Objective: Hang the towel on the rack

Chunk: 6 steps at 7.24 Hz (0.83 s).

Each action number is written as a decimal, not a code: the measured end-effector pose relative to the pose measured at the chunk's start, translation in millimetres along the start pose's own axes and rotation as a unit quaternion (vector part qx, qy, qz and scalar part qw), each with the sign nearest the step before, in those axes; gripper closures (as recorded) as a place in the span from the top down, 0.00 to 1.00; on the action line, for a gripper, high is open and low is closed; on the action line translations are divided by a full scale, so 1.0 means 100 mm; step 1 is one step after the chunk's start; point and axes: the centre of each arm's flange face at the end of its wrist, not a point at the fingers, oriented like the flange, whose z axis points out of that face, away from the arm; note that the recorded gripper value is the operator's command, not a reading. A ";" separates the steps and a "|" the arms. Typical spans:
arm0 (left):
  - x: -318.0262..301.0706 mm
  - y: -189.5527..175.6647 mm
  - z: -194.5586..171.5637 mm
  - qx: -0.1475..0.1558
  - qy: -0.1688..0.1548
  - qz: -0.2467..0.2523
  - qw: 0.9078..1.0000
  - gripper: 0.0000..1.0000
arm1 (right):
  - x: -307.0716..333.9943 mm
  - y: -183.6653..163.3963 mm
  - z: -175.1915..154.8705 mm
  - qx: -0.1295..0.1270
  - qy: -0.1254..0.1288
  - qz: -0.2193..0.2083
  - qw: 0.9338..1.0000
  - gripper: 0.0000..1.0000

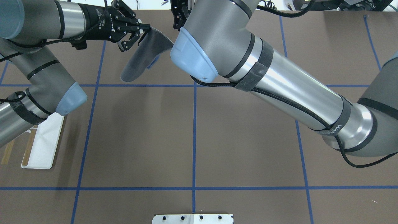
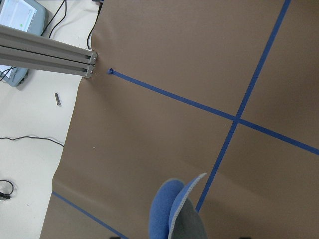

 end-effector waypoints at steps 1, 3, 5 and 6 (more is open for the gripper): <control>-0.01 0.01 -0.02 -0.003 0.000 0.029 1.000 0.00 | 0.05 -0.10 -0.03 -0.002 -0.002 -0.003 1.000 1.00; -0.09 -0.06 -0.18 -0.004 0.002 0.144 0.990 0.00 | 0.44 -0.55 -0.14 -0.009 -0.011 -0.045 0.999 1.00; -0.33 -0.30 -0.57 0.003 -0.007 0.293 0.956 0.00 | 0.65 -0.92 -0.12 0.002 -0.008 -0.081 0.997 1.00; -0.46 -0.40 -0.78 0.003 -0.013 0.362 0.932 0.00 | 0.68 -1.07 -0.09 0.010 -0.005 -0.093 0.996 1.00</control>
